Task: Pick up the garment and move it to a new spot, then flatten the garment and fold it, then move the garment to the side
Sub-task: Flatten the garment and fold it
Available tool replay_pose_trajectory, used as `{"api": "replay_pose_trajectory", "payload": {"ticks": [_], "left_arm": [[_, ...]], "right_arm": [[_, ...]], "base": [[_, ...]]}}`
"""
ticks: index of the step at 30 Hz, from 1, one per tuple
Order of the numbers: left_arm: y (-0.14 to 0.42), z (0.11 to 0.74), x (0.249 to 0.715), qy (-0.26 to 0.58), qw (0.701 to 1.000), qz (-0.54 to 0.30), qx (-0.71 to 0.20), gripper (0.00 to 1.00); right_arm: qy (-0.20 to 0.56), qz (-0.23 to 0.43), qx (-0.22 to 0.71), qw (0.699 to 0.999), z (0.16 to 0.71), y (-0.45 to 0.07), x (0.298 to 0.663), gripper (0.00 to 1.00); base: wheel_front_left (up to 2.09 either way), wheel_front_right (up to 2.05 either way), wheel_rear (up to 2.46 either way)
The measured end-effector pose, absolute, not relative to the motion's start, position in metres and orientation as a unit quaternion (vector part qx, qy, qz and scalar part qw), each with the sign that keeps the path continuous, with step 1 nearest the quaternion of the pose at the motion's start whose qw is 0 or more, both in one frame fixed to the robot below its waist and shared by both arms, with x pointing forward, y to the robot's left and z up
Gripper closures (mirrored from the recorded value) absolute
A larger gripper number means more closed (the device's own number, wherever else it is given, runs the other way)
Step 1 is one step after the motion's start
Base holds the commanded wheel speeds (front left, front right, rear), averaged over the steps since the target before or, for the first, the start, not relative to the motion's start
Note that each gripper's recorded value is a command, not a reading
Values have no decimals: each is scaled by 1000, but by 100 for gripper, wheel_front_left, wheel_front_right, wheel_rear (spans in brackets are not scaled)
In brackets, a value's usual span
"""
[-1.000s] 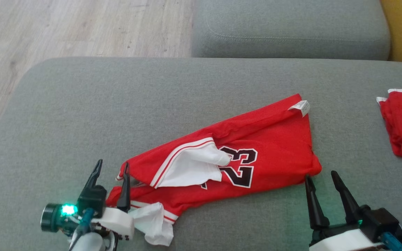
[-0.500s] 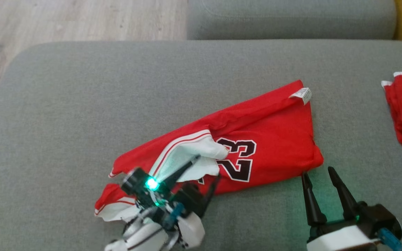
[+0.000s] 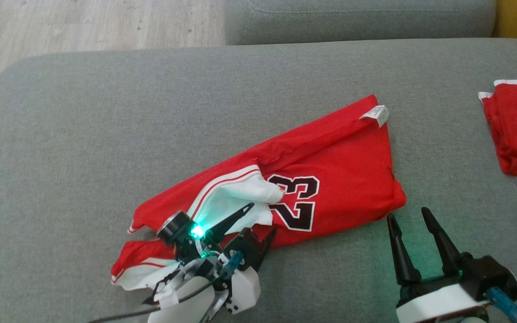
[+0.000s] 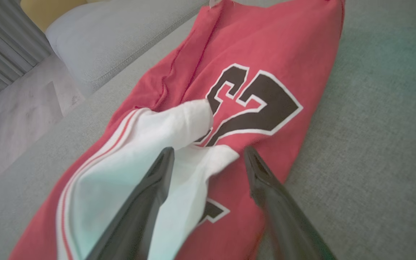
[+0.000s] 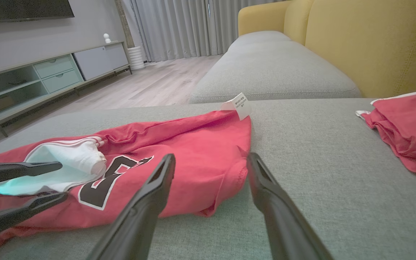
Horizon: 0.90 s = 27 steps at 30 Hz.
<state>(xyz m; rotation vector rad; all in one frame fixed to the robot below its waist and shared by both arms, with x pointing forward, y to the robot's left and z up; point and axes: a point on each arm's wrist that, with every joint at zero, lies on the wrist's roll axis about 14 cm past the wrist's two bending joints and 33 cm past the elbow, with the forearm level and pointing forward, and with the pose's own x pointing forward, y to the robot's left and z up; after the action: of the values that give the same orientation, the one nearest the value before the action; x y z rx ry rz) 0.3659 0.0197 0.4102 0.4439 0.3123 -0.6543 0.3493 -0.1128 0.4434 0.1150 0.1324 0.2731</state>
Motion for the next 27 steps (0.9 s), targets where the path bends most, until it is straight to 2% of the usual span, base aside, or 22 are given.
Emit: {"api": "replay_pose_trajectory", "payload": {"ticks": [4, 5, 6, 7, 9, 12, 19, 27], "left_arm": [[20, 399, 363, 170, 906, -319, 221, 0], [20, 398, 363, 170, 905, -320, 222, 9], [20, 397, 363, 169, 905, -321, 222, 9], [20, 397, 364, 169, 905, -321, 222, 39], [17, 398, 367, 165, 905, -324, 223, 66], [12, 403, 368, 156, 905, -330, 217, 100], [14, 409, 367, 148, 910, -327, 208, 100], [6, 425, 348, 149, 906, -366, 154, 100]], "right_arm": [[66, 132, 57, 987, 443, -116, 348, 0], [67, 131, 57, 988, 443, -116, 347, 0], [67, 130, 57, 988, 443, -117, 347, 0], [67, 129, 57, 988, 443, -117, 347, 0], [68, 128, 57, 988, 442, -118, 347, 0], [68, 127, 57, 988, 442, -119, 347, 0], [63, 133, 56, 987, 445, -115, 349, 0], [56, 153, 56, 985, 450, -103, 352, 0]], "base": [[0, 0, 0], [0, 0, 0], [0, 0, 0], [0, 0, 0], [0, 0, 0], [0, 0, 0], [0, 0, 0], [0, 0, 0]]}}
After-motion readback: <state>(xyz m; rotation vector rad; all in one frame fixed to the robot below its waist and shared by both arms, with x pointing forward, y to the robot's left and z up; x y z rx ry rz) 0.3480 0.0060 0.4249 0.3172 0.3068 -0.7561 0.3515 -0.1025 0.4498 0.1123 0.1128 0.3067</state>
